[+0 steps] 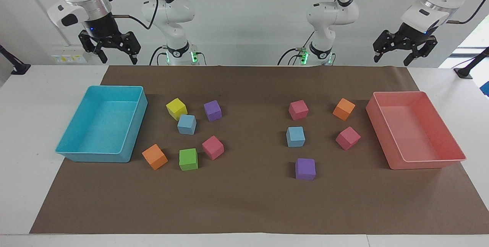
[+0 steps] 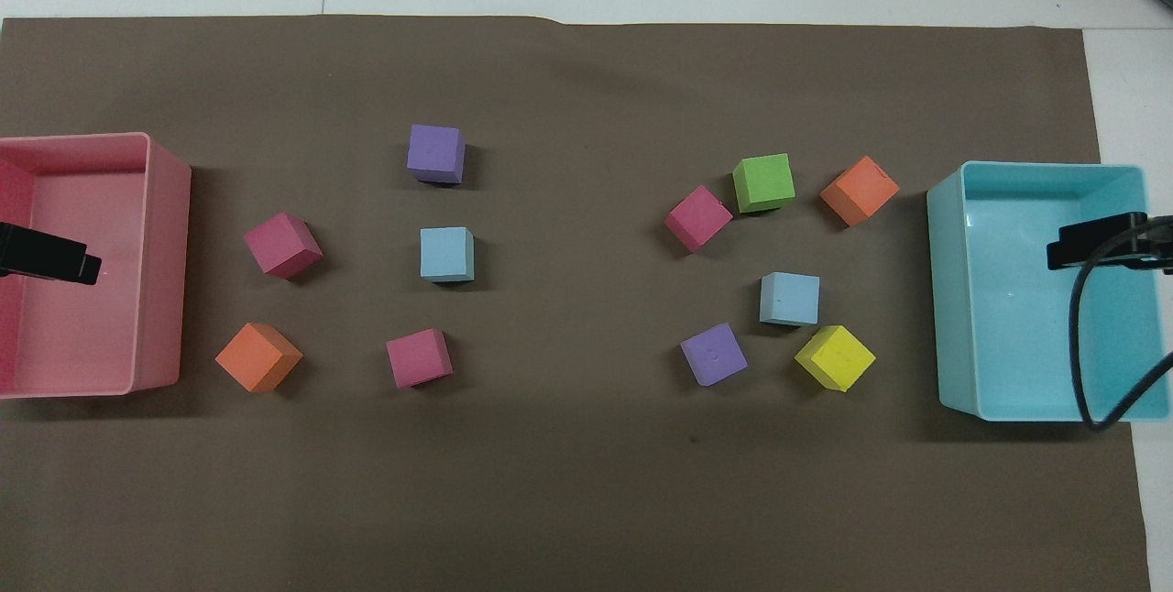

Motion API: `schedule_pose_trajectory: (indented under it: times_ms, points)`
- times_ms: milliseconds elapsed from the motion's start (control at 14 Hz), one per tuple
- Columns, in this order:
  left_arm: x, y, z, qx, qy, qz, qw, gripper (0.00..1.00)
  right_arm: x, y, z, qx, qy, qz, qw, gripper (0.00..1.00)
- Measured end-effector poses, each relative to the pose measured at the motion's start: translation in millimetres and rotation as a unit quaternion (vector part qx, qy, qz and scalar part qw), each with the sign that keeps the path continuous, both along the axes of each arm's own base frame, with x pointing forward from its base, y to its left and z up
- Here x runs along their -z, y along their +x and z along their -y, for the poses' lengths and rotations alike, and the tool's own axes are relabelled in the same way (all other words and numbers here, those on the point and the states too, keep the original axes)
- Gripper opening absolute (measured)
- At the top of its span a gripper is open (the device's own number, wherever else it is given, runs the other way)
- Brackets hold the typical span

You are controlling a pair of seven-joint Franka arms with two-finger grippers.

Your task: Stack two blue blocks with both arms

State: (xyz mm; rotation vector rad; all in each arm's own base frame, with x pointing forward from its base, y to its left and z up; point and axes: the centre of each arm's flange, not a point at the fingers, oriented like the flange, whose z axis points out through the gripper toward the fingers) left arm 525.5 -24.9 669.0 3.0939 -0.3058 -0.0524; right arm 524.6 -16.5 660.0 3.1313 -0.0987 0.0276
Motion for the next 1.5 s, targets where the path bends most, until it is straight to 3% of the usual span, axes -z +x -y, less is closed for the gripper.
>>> schedule_pose_trajectory:
  times_ms: [1218,1504]
  points:
    - [-0.3,0.9,0.4,0.0,0.0,0.003,1.0,1.0,1.4,0.5,-4.4,-0.005,0.0,-0.001,1.0,1.0]
    - [0.1,1.6,-0.3,-0.001,0.0,0.004,1.0,1.0,27.3,9.5,-16.0,-0.016,0.001,0.007,1.0,1.0]
